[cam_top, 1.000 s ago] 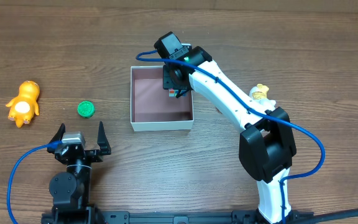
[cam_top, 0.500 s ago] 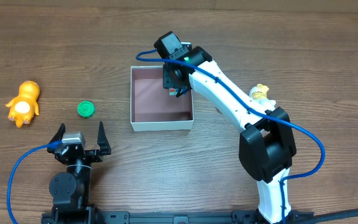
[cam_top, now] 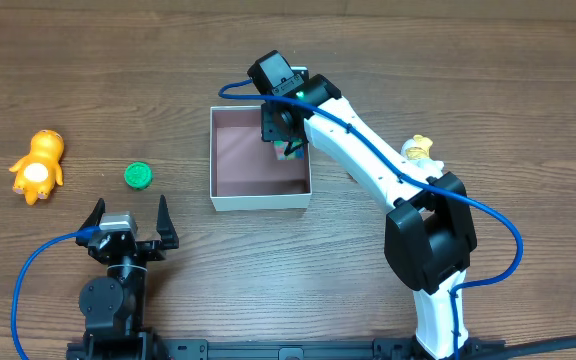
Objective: Pack container
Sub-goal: 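Lower the cube into the box and open the right gripper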
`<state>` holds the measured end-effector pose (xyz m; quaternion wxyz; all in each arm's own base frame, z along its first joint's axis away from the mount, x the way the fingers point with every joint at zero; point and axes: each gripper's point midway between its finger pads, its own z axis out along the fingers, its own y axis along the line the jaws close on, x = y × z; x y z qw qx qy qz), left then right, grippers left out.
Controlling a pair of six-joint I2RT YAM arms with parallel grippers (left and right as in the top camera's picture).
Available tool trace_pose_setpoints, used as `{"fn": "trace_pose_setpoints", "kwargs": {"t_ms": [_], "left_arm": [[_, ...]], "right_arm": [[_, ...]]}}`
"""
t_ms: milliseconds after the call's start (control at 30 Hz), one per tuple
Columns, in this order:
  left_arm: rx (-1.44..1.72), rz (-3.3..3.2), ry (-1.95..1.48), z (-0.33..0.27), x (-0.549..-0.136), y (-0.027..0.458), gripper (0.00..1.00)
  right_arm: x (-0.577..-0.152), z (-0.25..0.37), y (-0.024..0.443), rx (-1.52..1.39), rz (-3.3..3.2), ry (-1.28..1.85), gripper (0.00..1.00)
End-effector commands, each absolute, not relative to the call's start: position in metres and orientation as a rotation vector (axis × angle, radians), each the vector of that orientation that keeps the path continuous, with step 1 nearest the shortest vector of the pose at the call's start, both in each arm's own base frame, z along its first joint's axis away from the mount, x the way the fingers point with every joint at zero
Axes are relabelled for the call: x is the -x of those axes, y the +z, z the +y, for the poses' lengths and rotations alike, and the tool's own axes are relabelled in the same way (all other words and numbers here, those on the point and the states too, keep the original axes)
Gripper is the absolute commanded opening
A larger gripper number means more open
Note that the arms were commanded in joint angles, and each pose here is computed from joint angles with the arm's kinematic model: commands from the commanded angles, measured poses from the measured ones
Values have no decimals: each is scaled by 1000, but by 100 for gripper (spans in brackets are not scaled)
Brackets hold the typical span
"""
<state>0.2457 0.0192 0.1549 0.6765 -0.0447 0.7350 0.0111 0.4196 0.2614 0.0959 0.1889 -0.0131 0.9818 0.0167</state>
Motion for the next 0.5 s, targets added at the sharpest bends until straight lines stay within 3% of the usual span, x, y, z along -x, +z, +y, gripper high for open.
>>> {"fn": "trace_pose_setpoints", "kwargs": {"t_ms": [0,467], "left_arm": [[90,1646,50,21,-245,156,100],[90,1646,50,21,-245,156,100]], "right_arm": [[-422,260,104,34,2734,41,64],[-429,264,125,63,2701,57,69]]}}
